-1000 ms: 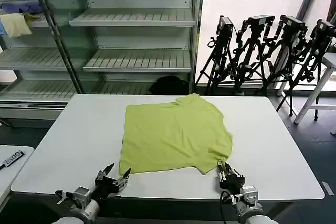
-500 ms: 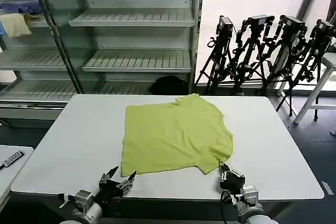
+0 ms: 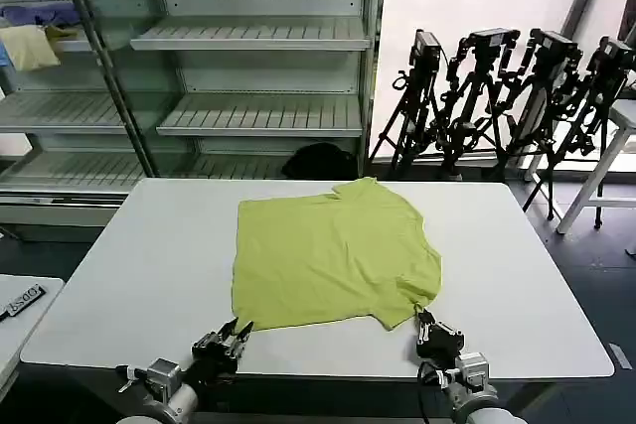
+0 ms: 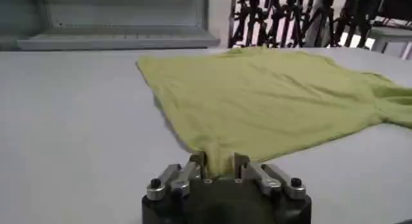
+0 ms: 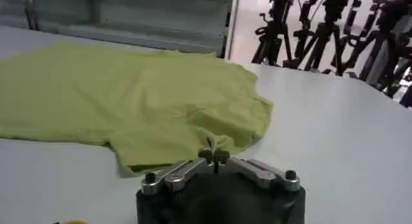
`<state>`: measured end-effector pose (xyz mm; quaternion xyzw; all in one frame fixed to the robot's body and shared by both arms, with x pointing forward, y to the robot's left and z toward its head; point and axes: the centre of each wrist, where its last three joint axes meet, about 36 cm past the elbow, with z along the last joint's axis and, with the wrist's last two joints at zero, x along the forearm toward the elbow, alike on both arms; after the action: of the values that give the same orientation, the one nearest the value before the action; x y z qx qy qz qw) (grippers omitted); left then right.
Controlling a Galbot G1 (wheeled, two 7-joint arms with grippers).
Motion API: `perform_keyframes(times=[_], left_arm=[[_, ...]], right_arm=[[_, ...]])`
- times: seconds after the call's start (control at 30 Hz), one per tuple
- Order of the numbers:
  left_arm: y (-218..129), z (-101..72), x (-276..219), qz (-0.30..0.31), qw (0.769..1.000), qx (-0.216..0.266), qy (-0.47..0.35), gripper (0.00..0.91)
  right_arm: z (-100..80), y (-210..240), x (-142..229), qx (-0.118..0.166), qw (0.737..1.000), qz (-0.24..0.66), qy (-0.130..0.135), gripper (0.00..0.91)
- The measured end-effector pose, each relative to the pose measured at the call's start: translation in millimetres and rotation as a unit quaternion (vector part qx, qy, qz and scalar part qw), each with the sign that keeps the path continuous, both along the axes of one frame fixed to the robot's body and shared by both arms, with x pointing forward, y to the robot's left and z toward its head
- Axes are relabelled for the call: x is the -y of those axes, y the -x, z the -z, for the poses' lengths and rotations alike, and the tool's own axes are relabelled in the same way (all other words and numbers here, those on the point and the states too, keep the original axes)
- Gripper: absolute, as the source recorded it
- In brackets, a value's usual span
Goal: Fold and organize the clothes.
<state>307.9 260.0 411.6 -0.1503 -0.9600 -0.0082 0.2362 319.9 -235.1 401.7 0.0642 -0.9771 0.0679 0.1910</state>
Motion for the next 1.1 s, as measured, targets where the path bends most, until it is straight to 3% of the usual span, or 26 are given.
perform_keyframes(times=[0.2,0.53,0.87,1.1], left_arm=[[-4.0,3.0,-0.6,-0.008,1.000,0.010,0.004,0.000],[-15.4,-10.8,-5.8,-0.024,0.997,0.068,0.031,0.000],[-35.4,-25.5,-6.9,-0.036,0.993,0.097,0.057,0.000],[-62.8,-29.0,-4.2,-0.042,0.993,0.093,0.052,0.000]], right_arm=[[-0.8,1.1,-0.1,0.014,1.000,0.007,-0.007,0.000],[-16.7,-1.2,-2.5,0.089,0.995,0.015,-0.031,0.000],[-25.5,-17.7,-4.4,0.117,0.993,0.018,-0.024,0.000],[-31.1,-45.0,-4.9,0.116,0.993,0.017,-0.008,0.000]])
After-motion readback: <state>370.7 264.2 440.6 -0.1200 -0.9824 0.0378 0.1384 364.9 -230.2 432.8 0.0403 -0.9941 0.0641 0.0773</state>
